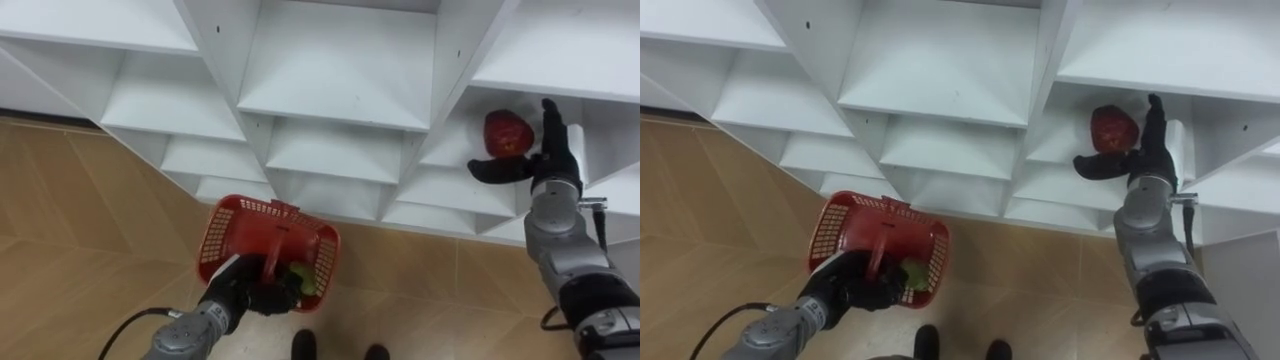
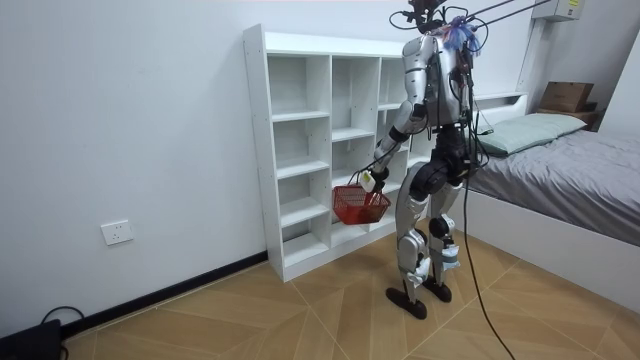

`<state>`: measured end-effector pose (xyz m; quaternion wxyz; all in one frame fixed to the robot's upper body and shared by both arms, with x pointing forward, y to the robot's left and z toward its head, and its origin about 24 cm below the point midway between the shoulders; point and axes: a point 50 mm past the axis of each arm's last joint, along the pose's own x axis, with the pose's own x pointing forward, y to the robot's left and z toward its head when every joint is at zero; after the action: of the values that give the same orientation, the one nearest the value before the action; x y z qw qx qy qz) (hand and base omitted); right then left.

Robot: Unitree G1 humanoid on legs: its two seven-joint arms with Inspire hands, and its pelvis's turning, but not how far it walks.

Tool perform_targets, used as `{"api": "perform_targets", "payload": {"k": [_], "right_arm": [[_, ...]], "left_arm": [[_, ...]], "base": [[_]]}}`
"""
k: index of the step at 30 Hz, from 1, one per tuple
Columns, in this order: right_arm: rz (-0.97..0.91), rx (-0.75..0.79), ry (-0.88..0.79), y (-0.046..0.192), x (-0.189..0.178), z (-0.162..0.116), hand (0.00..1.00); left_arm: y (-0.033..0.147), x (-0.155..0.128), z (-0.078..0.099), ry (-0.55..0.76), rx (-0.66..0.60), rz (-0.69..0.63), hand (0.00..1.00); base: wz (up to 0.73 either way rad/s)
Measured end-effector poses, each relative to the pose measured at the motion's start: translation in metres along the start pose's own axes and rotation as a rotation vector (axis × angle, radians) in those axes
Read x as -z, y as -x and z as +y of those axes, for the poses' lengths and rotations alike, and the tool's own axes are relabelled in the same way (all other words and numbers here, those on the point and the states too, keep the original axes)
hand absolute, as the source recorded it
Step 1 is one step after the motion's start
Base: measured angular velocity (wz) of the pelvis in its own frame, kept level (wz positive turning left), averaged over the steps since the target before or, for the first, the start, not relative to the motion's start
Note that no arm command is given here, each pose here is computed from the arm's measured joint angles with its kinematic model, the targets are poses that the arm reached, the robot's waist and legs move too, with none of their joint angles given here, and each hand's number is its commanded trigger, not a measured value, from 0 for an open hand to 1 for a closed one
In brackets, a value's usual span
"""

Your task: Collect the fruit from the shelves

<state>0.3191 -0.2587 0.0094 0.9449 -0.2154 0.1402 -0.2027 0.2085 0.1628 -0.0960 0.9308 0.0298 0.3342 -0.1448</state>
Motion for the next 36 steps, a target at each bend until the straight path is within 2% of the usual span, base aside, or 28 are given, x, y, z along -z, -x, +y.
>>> {"api": "perform_targets", "payload": {"k": [1, 2, 11, 23, 36], "right_arm": [[0.0, 0.0, 0.001, 0.0, 0.0, 0.0, 0.94], [0.001, 0.003, 0.001, 0.0, 0.0, 0.0, 1.0], [-0.008, 0.04, 0.008, -0.003, -0.003, -0.008, 1.0], [-0.024, -0.037, -0.017, -0.002, -0.009, 0.005, 1.0], [-0.012, -0.044, -0.054, -0.001, -0.009, 0.009, 1.0]], "left_arm": [[0.0, 0.0, 0.0, -0.001, 0.002, 0.002, 1.0], [0.0, 0.002, -0.001, -0.003, 0.005, 0.007, 1.0], [0.0, 0.006, -0.002, 0.0, 0.005, 0.026, 1.0], [-0.002, 0.012, -0.005, -0.003, 0.021, 0.062, 1.0], [-0.003, 0.011, -0.006, 0.04, 0.019, 0.055, 1.0]], "base": [[0.0], [0.0], [0.0], [0.0], [0.01]]}}
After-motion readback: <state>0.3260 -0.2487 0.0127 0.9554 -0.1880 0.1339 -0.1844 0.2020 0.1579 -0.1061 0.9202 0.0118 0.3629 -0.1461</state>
